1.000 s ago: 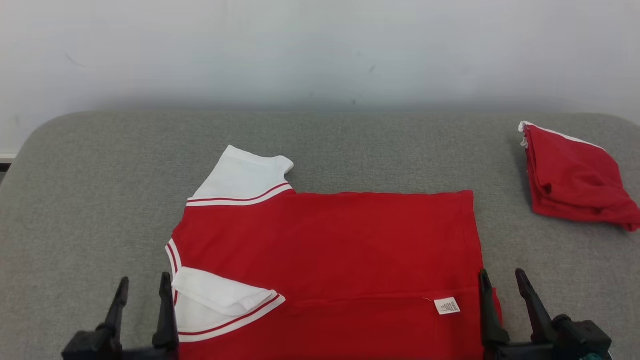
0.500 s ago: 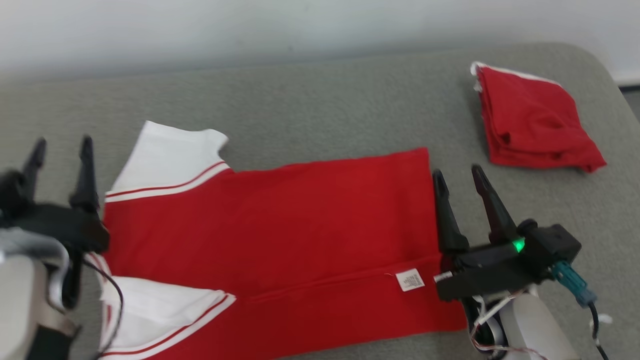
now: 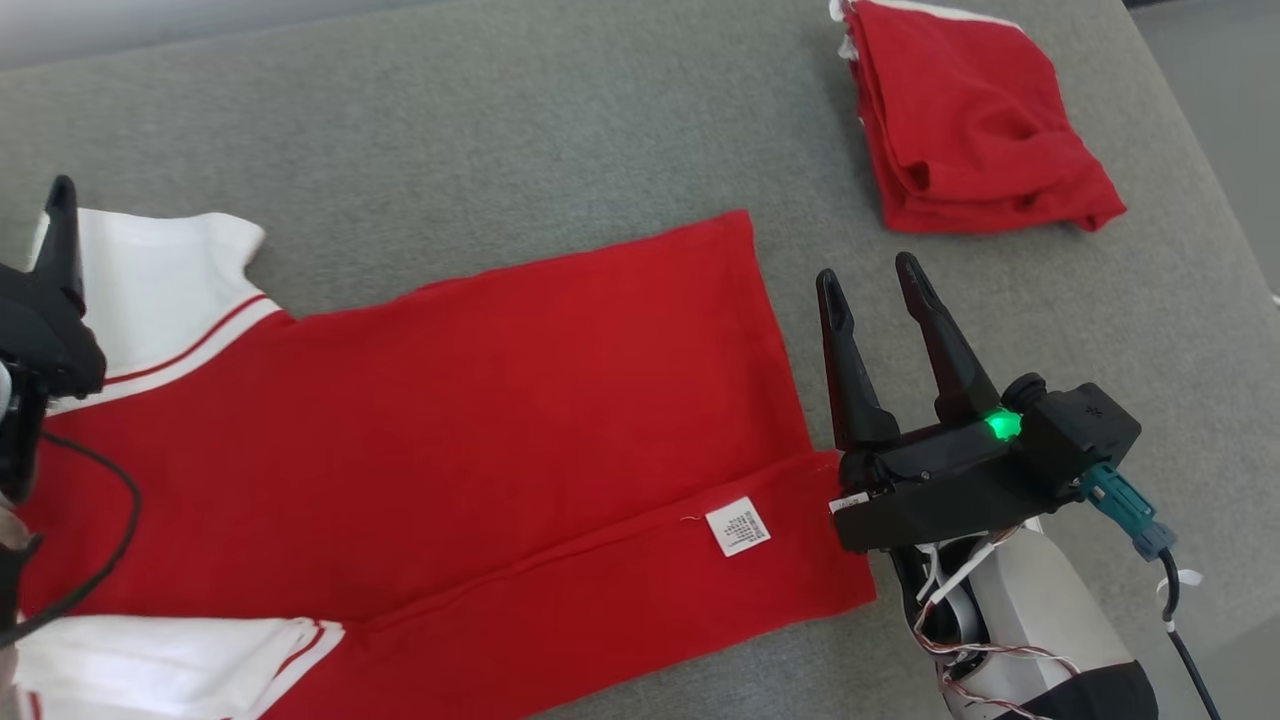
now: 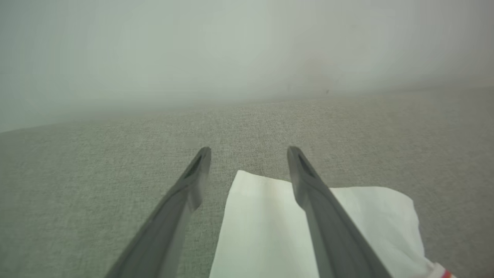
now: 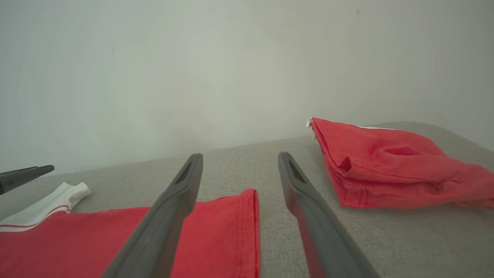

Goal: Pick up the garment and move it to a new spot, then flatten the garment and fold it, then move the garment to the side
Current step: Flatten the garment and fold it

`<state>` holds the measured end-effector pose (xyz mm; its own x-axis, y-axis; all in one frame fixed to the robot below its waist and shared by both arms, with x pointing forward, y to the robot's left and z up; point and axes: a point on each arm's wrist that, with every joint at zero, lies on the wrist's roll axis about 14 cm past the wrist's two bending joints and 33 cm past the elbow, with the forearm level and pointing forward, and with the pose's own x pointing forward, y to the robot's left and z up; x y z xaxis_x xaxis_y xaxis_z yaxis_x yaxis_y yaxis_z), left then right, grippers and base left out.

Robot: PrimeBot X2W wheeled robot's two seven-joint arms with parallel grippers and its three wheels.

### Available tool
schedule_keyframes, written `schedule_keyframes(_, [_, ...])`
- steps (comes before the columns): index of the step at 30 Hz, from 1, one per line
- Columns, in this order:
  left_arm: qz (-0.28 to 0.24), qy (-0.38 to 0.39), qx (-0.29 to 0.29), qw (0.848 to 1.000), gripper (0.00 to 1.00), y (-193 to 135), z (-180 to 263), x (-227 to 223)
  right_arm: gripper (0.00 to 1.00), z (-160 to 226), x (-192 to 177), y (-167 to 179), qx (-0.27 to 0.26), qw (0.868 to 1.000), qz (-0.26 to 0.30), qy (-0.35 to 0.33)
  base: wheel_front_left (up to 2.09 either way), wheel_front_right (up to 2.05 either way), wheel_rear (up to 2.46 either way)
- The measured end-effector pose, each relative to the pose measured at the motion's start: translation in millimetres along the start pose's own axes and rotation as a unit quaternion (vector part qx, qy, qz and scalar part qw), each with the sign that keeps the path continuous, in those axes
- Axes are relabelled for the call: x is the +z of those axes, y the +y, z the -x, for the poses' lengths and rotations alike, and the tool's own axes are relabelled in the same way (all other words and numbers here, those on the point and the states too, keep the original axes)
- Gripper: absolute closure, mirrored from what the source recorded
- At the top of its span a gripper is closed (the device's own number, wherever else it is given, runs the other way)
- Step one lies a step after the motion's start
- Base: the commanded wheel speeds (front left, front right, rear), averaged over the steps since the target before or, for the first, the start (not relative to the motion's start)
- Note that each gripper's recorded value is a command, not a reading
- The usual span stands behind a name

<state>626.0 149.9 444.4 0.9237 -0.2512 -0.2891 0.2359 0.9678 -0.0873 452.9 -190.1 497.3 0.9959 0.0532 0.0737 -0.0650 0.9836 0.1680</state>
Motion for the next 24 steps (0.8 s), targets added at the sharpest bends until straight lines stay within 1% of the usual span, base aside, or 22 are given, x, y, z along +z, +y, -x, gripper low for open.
schedule_keyframes(6, [0.004,0.068,0.011,0.998,0.00,6,-20,-37,0.00,5,-13,-13,-0.017,1.000,0.006,0.021,0.00,0.00,0.00])
schedule_keyframes(11, [0.009,0.097,0.013,0.995,0.00,5,-28,-53,0.00,7,-18,-19,-0.025,0.999,0.009,0.028,0.00,0.00,0.00])
schedule_keyframes(12, [0.014,0.100,0.014,0.995,0.02,5,-28,-55,0.00,7,-18,-19,-0.026,0.999,0.009,0.028,0.00,0.00,0.00])
schedule_keyframes(13, [0.016,0.100,0.014,0.995,0.45,5,-28,-55,0.00,7,-19,-19,-0.026,0.999,0.011,0.030,0.00,0.00,0.00])
schedule_keyframes(14, [0.017,0.101,0.014,0.995,0.97,5,-28,-55,0.00,7,-20,-19,-0.024,0.999,0.012,0.032,0.00,0.00,0.00])
schedule_keyframes(15, [0.020,0.099,0.015,0.995,1.00,5,-28,-54,0.00,7,-22,-18,-0.023,0.999,0.012,0.035,0.00,0.00,0.00])
schedule_keyframes(18, [0.020,0.081,0.014,0.996,1.00,3,-24,-47,0.00,7,-34,-14,-0.017,0.998,0.012,0.054,0.00,0.00,0.00])
schedule_keyframes(22, [0.025,0.036,0.010,0.999,1.00,-1,-18,-28,0.00,1,-56,-8,-0.005,0.996,0.007,0.089,0.00,0.00,0.00])
schedule_keyframes(24, [0.027,0.024,0.007,0.999,1.00,-2,-16,-21,0.00,-3,-59,-7,-0.002,0.995,0.008,0.095,0.00,0.00,0.00])
